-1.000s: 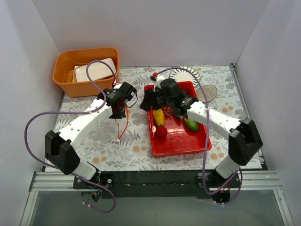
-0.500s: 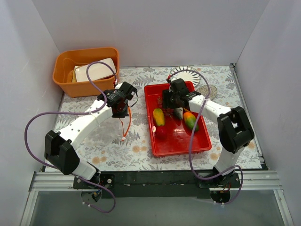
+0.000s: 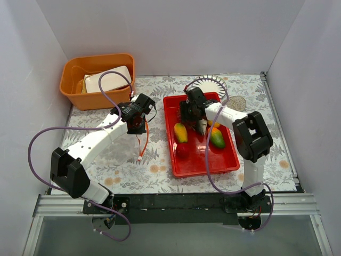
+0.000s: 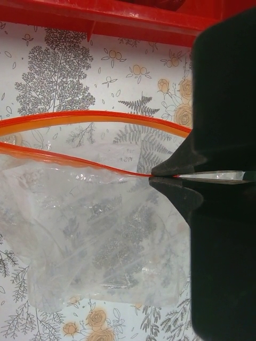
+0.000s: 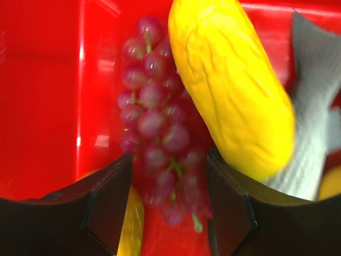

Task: Place the food in the zip-top bag and seal the zipper
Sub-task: Pick up the fake fruit from the bin.

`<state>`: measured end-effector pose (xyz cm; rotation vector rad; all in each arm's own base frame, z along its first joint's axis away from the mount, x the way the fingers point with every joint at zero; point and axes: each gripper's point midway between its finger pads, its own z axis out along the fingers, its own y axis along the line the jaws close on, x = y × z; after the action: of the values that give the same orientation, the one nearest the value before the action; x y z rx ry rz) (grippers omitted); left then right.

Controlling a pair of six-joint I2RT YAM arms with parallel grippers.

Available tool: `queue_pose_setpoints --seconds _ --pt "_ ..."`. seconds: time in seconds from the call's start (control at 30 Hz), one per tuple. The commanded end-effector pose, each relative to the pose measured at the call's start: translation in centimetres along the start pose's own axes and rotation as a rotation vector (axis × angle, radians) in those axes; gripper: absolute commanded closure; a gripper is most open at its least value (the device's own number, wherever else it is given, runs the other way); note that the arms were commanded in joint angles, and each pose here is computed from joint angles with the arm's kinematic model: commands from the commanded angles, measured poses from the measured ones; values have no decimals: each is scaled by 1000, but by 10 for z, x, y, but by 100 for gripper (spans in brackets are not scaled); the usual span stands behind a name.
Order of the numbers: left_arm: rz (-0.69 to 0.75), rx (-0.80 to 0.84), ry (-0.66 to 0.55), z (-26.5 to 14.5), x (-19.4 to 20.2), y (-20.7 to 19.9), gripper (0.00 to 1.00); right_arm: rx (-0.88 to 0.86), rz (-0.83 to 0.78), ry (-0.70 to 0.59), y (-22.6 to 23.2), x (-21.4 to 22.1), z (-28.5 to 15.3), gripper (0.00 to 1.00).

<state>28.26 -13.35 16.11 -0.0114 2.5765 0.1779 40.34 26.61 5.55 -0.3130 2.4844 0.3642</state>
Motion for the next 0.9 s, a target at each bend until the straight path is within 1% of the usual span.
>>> queue_pose_setpoints --seconds 0.0,0.07,0.2,0.27,0.33,0.37,0.4,0.5,0.7,0.73,0.87 --pt "-21 35 -55 -12 -10 2 100 22 -29 37 -4 3 13 35" --pt "-21 39 -52 -12 -9 1 100 30 -37 60 -8 12 17 34" --pt "-21 44 -49 -11 -8 0 100 45 -51 102 -14 30 20 34" --pt "-23 44 -49 -11 -7 0 100 47 -56 113 -15 33 20 52" --pt "-25 46 -55 -11 -9 0 100 22 -58 109 -11 35 17 81" --pt "-24 47 -53 -11 -8 0 100 14 -56 106 -10 35 15 97" --pt "-24 47 -53 -11 -8 0 100 7 -54 103 -8 34 13 99" --pt "-26 48 -52 -10 -8 -1 100 -6 -47 58 -4 22 0 99" --pt "-29 47 -61 -10 -9 0 100 -39 -38 -97 6 -17 -49 99" --pt "-31 50 -64 -10 -9 -1 100 -52 -38 -142 9 -28 -65 99" --pt "-37 54 -66 -9 -9 -2 100 -84 -31 -204 16 -41 -93 99"
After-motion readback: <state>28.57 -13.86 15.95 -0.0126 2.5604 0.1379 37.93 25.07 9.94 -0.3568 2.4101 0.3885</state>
